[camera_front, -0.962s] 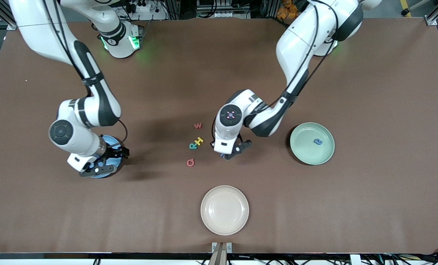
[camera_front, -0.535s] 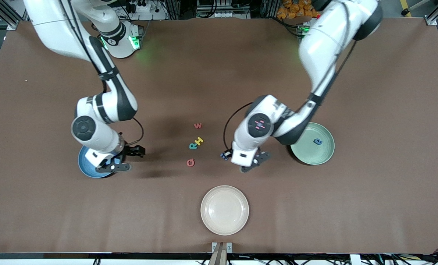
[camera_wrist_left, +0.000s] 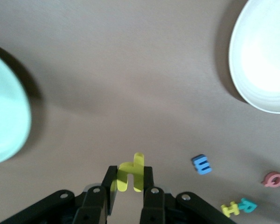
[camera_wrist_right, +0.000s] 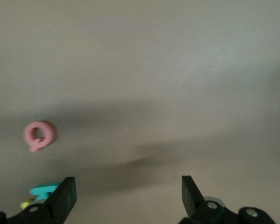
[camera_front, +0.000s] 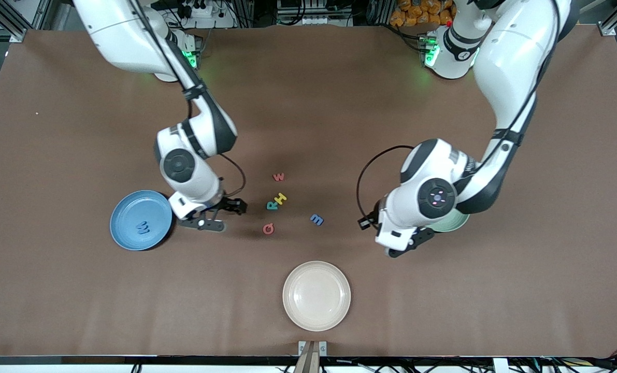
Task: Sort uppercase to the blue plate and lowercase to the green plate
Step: 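Carry the yellow h to the green plate and release it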
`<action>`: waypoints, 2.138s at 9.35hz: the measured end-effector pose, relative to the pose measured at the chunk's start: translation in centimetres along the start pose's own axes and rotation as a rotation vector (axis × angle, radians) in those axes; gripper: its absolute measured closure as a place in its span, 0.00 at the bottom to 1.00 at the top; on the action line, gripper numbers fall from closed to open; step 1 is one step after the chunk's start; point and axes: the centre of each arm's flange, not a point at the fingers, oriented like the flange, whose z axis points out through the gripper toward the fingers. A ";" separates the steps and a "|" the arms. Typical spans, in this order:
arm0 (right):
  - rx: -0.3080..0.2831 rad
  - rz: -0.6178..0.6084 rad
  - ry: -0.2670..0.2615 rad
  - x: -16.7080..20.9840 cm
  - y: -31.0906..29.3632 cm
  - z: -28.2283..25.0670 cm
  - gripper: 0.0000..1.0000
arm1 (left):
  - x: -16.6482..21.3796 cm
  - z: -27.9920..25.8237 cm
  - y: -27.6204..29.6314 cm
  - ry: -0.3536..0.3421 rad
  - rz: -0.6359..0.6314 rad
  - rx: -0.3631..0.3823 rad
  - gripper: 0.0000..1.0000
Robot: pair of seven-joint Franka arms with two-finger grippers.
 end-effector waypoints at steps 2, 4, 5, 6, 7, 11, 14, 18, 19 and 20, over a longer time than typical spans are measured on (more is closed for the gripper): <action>0.003 0.109 0.003 -2.0 -3.8 0.7 0.00 | 3.2 -1.5 -4.7 -0.044 0.040 0.057 0.74; 0.012 0.262 0.009 -2.9 -6.7 1.5 0.00 | 6.7 -1.4 -9.6 -0.059 0.044 0.103 0.74; 0.009 0.322 0.007 -3.2 -7.5 2.3 0.00 | 7.6 0.0 -11.6 -0.073 0.044 0.141 0.74; 0.000 0.362 0.001 -3.4 -7.8 3.3 0.00 | 7.9 1.7 -13.2 -0.096 0.039 0.174 0.74; -0.009 0.395 -0.004 -3.6 -8.1 4.3 0.00 | 8.0 2.9 -14.4 -0.117 0.032 0.196 0.74; 0.024 0.459 -0.051 -5.4 -11.6 6.1 0.00 | 7.4 5.5 -18.6 -0.171 -0.006 0.250 0.74; 0.023 0.472 -0.053 -5.4 -11.9 6.7 0.00 | 7.0 8.2 -20.6 -0.147 -0.082 0.231 0.74; 0.025 0.472 -0.058 -5.7 -12.3 6.8 0.00 | 5.6 9.3 -19.6 -0.114 -0.267 0.233 0.74; 0.026 0.474 -0.058 -5.7 -12.3 6.8 0.00 | 5.4 9.4 -19.2 -0.109 -0.282 0.234 0.60; 0.025 0.475 -0.059 -5.7 -12.3 6.8 0.00 | 5.2 9.4 -19.0 -0.106 -0.286 0.234 0.44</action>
